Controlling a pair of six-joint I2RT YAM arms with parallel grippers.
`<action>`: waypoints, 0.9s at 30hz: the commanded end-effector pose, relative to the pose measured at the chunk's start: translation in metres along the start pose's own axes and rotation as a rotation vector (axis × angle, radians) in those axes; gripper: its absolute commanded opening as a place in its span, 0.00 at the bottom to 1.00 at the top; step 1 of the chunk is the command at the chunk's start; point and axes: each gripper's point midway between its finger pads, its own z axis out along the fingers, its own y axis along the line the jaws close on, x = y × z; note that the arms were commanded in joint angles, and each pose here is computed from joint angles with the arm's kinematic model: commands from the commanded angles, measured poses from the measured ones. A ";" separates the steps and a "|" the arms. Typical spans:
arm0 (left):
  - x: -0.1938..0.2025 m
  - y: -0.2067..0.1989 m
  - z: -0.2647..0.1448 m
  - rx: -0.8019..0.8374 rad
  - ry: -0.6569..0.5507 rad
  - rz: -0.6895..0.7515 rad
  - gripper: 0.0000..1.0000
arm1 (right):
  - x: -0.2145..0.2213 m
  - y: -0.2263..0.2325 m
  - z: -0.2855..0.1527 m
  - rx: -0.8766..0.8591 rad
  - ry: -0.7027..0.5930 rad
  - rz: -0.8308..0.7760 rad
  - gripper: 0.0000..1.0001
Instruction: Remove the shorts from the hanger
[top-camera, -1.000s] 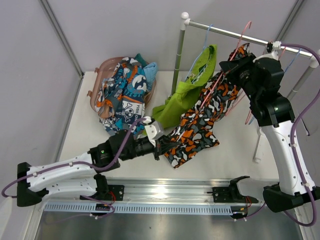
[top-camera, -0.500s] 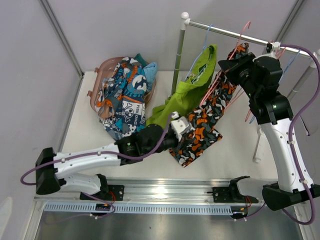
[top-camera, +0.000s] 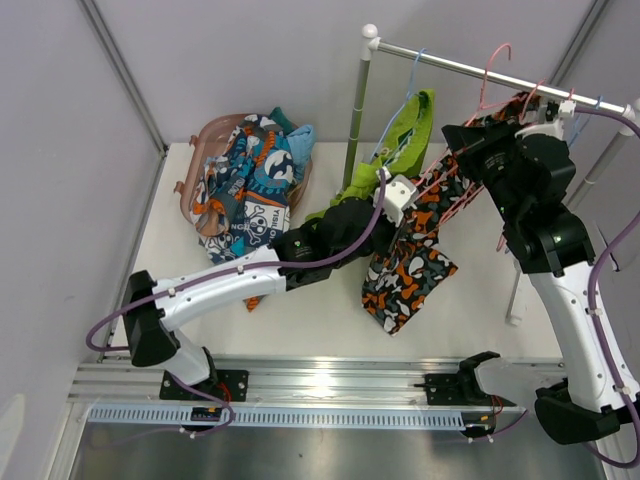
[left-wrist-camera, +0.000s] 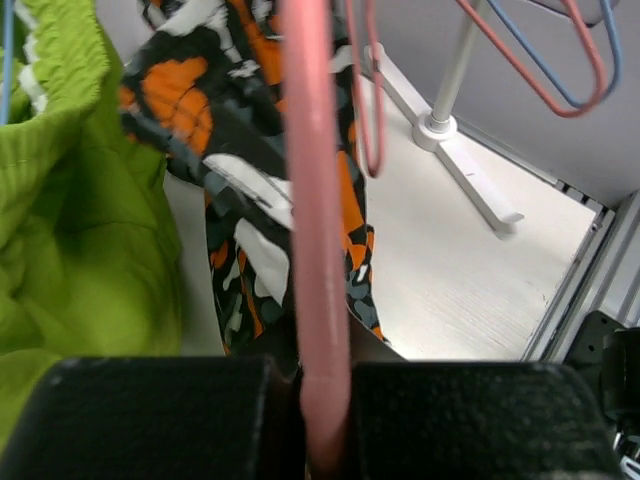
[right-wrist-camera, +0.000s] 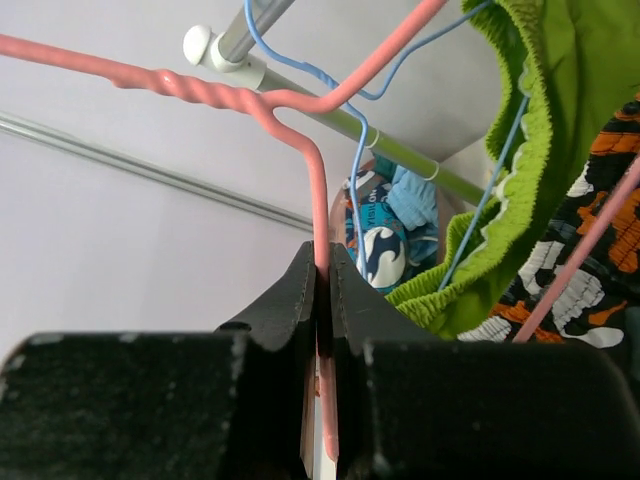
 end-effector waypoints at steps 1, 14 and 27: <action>-0.031 0.022 -0.016 -0.055 -0.086 -0.086 0.00 | -0.002 0.039 -0.029 -0.111 0.059 -0.020 0.00; 0.025 0.073 -0.155 -0.220 -0.050 -0.110 0.00 | -0.033 0.041 0.007 -0.210 0.108 0.208 0.00; 0.001 0.056 -0.108 -0.174 -0.162 -0.147 0.00 | -0.001 0.061 -0.019 -0.356 0.331 0.585 0.00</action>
